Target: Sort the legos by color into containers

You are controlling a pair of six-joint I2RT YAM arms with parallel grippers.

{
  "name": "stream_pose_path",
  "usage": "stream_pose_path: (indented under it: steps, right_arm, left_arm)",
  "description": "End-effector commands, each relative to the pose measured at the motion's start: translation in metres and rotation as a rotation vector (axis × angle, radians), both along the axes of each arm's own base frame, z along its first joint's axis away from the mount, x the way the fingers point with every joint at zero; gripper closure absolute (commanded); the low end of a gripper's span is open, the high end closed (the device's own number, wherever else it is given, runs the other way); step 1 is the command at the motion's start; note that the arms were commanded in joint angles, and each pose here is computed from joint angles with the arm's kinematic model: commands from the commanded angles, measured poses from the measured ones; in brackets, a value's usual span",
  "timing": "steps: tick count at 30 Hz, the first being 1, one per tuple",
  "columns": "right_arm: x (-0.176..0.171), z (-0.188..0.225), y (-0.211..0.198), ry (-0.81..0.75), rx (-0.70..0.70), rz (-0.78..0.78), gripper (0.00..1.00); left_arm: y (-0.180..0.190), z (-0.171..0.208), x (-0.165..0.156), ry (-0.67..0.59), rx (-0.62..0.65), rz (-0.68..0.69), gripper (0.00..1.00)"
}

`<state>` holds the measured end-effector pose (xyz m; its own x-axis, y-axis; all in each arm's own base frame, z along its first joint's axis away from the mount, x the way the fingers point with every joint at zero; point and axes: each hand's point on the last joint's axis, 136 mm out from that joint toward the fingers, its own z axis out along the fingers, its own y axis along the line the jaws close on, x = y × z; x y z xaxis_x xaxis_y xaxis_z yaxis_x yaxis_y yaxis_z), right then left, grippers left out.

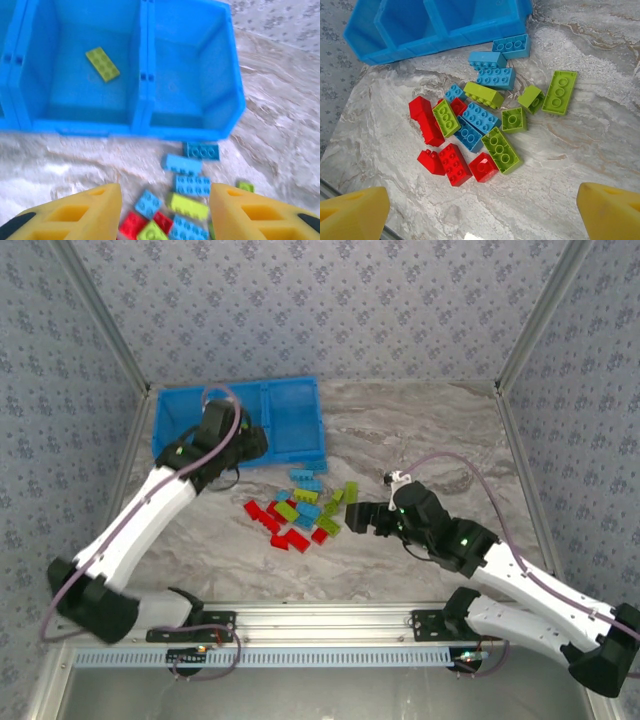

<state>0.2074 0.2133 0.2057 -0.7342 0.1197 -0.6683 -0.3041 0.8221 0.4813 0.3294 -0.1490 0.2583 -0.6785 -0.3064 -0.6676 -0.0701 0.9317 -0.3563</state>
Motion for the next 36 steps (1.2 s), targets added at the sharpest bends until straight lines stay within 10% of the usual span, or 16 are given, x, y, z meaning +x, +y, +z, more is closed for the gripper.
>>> stream_pose_path:
  steps: [1,8,19,36]
  right_arm:
    - [0.005,0.002,0.008,-0.038,-0.003,0.025,0.01]
    - [0.008,-0.002,0.021,-0.012,-0.018,0.062,0.00]
    - [0.001,-0.004,0.014,0.015,-0.025,0.045,0.01]
    - [-0.014,0.001,0.049,-0.005,-0.032,0.226,0.01]
  left_arm:
    - [0.018,-0.050,-0.031,0.111,-0.041,0.137,0.50]
    - [0.023,-0.133,-0.068,0.304,-0.031,0.139,0.50]
    - [0.007,-0.199,-0.032,0.414,-0.053,0.134,0.37]
    - [0.025,-0.216,-0.039,0.463,-0.038,0.174,0.74]
